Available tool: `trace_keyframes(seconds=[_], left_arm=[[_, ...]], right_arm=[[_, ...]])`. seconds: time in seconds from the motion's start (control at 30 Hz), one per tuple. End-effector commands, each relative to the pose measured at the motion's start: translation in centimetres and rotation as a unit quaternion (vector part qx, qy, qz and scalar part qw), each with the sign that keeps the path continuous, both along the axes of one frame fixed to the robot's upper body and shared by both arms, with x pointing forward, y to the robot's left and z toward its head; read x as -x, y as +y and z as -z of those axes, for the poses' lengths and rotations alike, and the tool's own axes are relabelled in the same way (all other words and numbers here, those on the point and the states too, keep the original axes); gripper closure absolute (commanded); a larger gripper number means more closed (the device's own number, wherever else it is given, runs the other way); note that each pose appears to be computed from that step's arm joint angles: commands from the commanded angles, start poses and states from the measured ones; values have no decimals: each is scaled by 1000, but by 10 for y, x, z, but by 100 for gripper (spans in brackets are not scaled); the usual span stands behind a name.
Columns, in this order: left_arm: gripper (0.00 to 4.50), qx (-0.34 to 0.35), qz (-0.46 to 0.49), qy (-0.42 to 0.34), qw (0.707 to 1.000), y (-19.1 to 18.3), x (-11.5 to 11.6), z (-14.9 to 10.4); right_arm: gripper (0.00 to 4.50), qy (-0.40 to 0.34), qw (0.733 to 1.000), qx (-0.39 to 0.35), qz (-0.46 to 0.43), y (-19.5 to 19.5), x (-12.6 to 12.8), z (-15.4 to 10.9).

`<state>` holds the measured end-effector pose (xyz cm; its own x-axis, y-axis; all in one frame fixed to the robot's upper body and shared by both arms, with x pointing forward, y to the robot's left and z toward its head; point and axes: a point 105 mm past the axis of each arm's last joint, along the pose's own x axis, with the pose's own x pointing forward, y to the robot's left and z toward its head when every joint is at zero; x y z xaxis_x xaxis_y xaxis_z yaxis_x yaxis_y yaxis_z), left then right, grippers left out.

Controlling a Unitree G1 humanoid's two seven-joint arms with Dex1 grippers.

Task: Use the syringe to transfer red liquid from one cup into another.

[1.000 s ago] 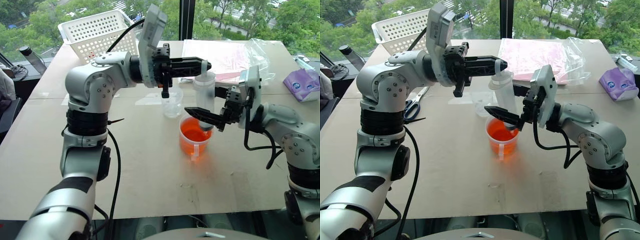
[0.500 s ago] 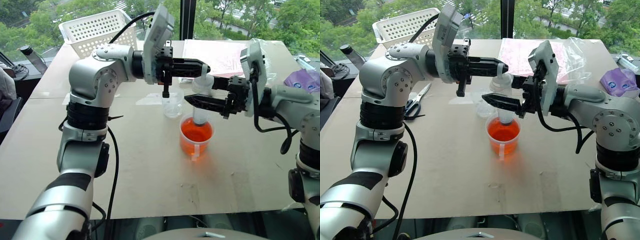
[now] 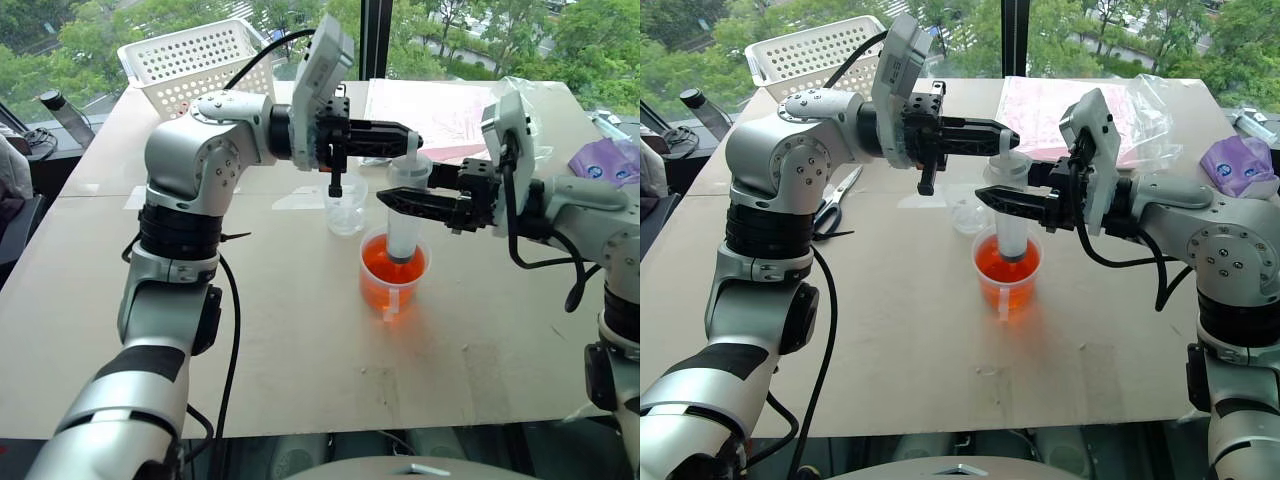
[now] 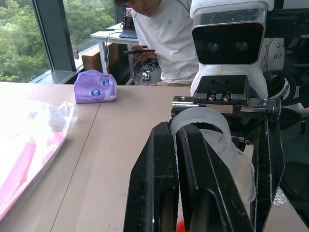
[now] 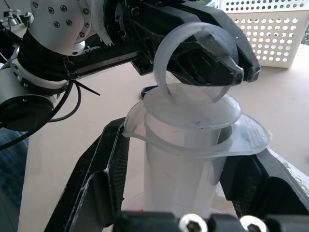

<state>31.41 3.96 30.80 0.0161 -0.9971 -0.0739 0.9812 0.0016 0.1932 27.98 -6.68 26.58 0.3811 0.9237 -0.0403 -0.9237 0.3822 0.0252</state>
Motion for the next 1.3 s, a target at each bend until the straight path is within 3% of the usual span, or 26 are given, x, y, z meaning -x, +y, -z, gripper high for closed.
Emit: trace_keyframes(seconds=[0.03, 0.13, 0.17, 0.47, 0.5, 0.53, 0.7, 1.3], left_arm=[[450, 16, 12, -28, 999, 1, 7, -16], [450, 15, 11, -28, 999, 2, 6, -15], [450, 16, 11, -28, 999, 2, 6, -15], [450, 13, 15, -29, 999, 2, 7, -14], [450, 13, 15, -29, 999, 2, 7, -15], [450, 14, 15, -29, 999, 2, 7, -15], [450, 18, 18, -31, 999, 2, 8, -17], [450, 30, 30, -39, 998, -1, 15, -21]], right_arm=[[177, -27, 1000, -4, 2, -1, 3, -6], [26, -32, 999, -2, 7, -2, 2, -4], [5, -34, 999, -3, 9, -2, 2, -4], [5, -30, 999, -12, 8, -1, -1, -6], [54, -30, 999, -11, 9, -1, -1, -6], [73, -29, 1000, -9, 7, -1, 0, -5], [293, -21, 1000, -5, 2, 0, 3, -2], [294, -37, 999, -1, 4, 11, 4, -8]])
